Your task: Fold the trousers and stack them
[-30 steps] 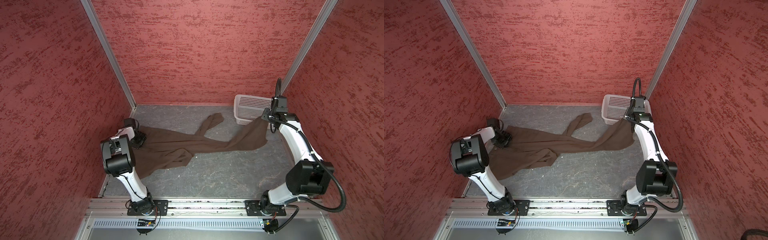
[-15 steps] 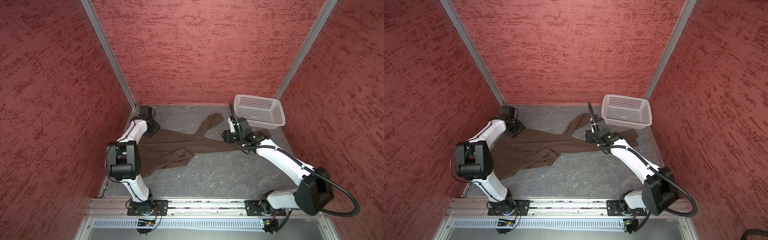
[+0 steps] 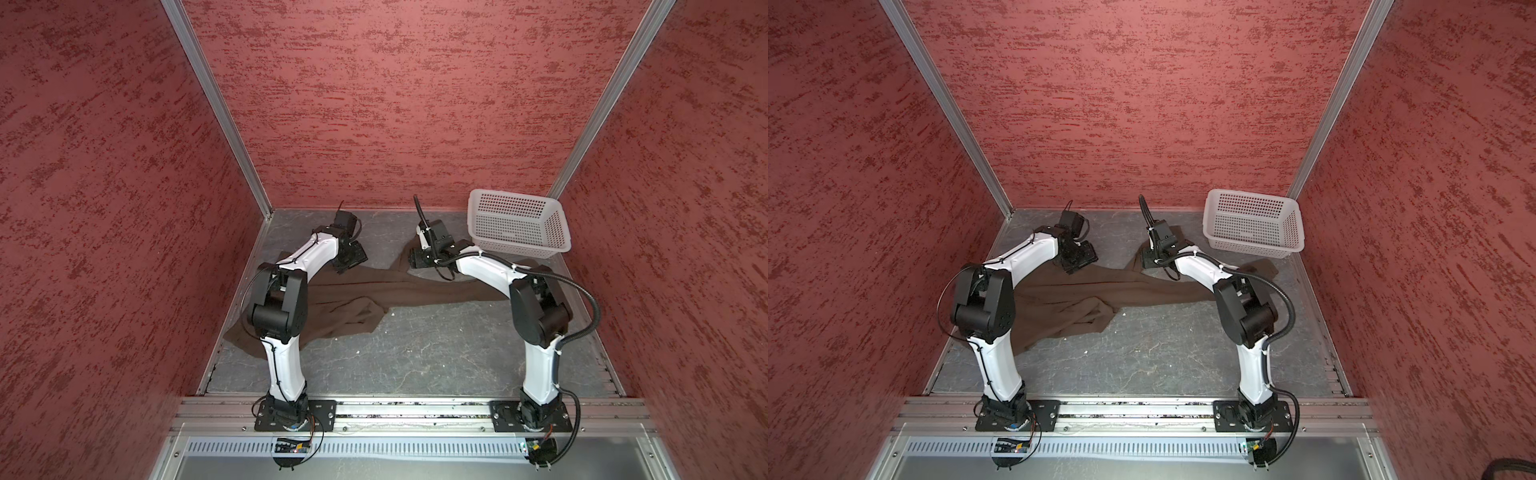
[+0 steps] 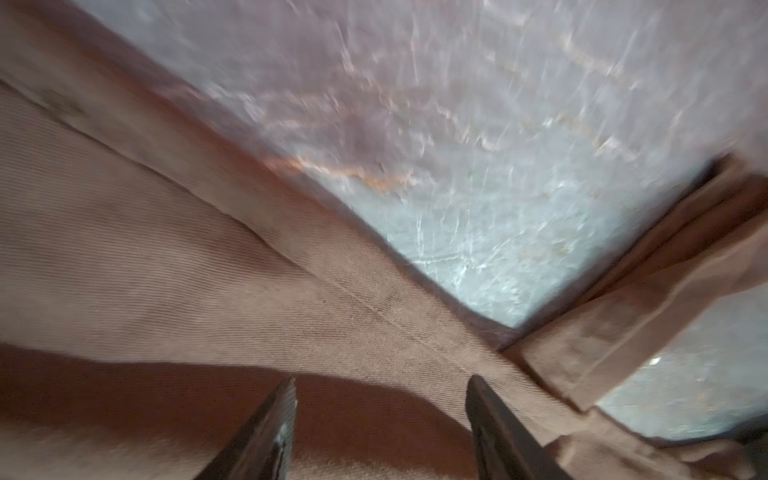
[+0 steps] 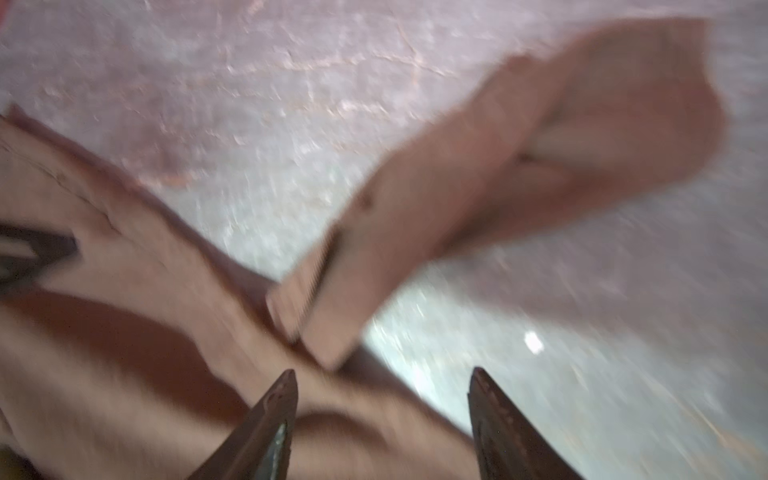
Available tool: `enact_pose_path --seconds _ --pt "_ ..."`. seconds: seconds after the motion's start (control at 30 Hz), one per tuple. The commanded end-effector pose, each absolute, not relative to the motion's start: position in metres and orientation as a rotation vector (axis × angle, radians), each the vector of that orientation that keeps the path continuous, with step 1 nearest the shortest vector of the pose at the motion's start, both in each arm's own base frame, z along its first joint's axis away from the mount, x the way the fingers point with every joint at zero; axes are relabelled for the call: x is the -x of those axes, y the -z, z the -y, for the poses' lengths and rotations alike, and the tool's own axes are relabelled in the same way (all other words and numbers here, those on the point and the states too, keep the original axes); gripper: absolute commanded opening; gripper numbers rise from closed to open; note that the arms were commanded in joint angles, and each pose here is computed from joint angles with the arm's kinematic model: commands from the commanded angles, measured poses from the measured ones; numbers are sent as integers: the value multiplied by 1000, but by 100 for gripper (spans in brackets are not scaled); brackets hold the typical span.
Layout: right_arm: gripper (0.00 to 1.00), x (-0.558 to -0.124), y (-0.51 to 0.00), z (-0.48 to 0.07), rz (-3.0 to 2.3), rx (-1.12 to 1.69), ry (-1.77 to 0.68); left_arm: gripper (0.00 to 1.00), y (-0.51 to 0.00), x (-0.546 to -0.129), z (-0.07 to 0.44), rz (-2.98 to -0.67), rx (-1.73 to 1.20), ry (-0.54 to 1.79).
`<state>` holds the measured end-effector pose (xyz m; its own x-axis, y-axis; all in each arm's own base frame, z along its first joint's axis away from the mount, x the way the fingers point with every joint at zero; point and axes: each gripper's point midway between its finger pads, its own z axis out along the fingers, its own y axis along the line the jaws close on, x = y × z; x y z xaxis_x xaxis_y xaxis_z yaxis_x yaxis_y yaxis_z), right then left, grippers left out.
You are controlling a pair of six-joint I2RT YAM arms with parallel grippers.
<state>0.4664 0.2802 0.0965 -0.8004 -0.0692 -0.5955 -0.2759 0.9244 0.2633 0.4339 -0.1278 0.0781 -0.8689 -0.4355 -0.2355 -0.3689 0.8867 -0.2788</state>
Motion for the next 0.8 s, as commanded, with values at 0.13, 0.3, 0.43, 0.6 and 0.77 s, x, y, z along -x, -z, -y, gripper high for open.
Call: enact_pose_path --seconds 0.13,0.3,0.43,0.6,0.77 --pt "54 -485 -134 -272 -2377 174 -455 66 -107 -411 215 -2768 79 448" --pt "52 -463 -189 -171 -2267 -118 -374 66 -118 -383 274 -2721 -286 453" --pt "53 -425 -210 -89 -2218 -333 -331 72 -105 -365 317 -2720 -477 478" --pt "55 -374 -224 -59 -2170 -354 -262 84 -74 -361 341 -2812 -571 432" --pt "57 -352 -231 -52 -2145 -354 -255 88 -62 -362 359 -2828 -615 453"
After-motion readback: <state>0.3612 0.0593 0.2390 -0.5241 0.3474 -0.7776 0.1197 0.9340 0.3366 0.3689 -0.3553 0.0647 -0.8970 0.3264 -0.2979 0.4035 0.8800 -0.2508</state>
